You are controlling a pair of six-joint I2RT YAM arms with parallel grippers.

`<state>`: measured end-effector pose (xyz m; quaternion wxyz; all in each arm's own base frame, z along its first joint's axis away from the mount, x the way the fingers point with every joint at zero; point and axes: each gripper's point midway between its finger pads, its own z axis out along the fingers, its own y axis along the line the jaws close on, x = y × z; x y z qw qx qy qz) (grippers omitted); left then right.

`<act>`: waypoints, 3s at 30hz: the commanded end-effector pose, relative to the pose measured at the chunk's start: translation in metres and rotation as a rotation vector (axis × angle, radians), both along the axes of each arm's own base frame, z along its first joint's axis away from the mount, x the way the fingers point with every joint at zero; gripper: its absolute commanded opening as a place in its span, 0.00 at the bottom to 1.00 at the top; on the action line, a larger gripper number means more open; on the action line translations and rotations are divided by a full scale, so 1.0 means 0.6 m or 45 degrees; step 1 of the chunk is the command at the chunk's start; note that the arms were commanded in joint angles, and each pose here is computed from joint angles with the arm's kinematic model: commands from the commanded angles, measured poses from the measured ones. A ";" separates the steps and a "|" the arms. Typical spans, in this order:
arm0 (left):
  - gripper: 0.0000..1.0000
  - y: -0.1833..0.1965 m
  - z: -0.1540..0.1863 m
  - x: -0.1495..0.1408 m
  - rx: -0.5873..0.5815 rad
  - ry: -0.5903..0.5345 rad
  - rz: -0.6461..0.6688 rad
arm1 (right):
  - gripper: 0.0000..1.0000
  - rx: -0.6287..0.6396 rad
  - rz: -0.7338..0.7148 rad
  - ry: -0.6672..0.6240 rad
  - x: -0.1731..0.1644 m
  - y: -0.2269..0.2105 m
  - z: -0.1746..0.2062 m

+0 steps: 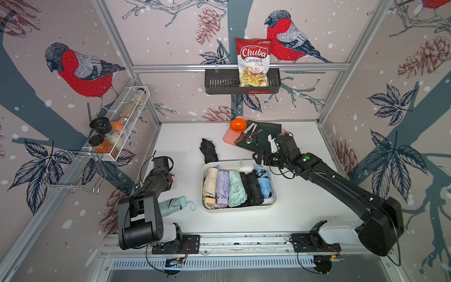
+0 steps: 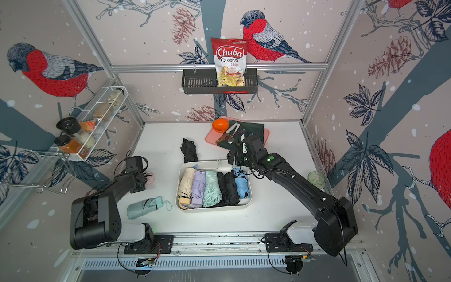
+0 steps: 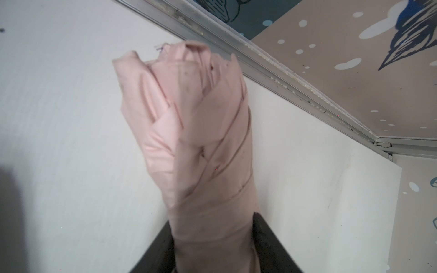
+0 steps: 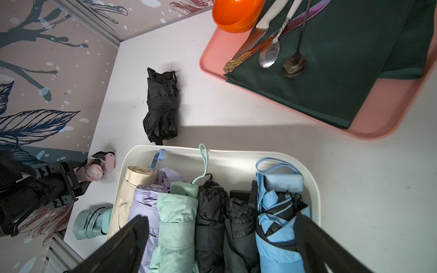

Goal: Put the umbrella into the storage box
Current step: Pick up the umbrella from the center of the board, then place the umbrella in the storage box.

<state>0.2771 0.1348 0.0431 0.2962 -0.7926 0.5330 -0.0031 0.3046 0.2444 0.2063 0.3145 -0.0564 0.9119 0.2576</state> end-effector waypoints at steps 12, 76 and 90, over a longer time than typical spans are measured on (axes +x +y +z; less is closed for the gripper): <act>0.00 -0.037 0.018 0.022 -0.062 0.015 -0.278 | 1.00 0.016 -0.020 -0.058 0.015 -0.002 0.013; 0.15 -0.790 0.153 -0.058 -0.044 -0.349 -2.310 | 1.00 -0.028 -0.087 -0.229 0.037 -0.057 0.087; 0.28 -0.787 0.084 -0.066 -0.023 -0.092 -2.365 | 1.00 -0.060 -0.087 -0.204 0.046 -0.055 0.068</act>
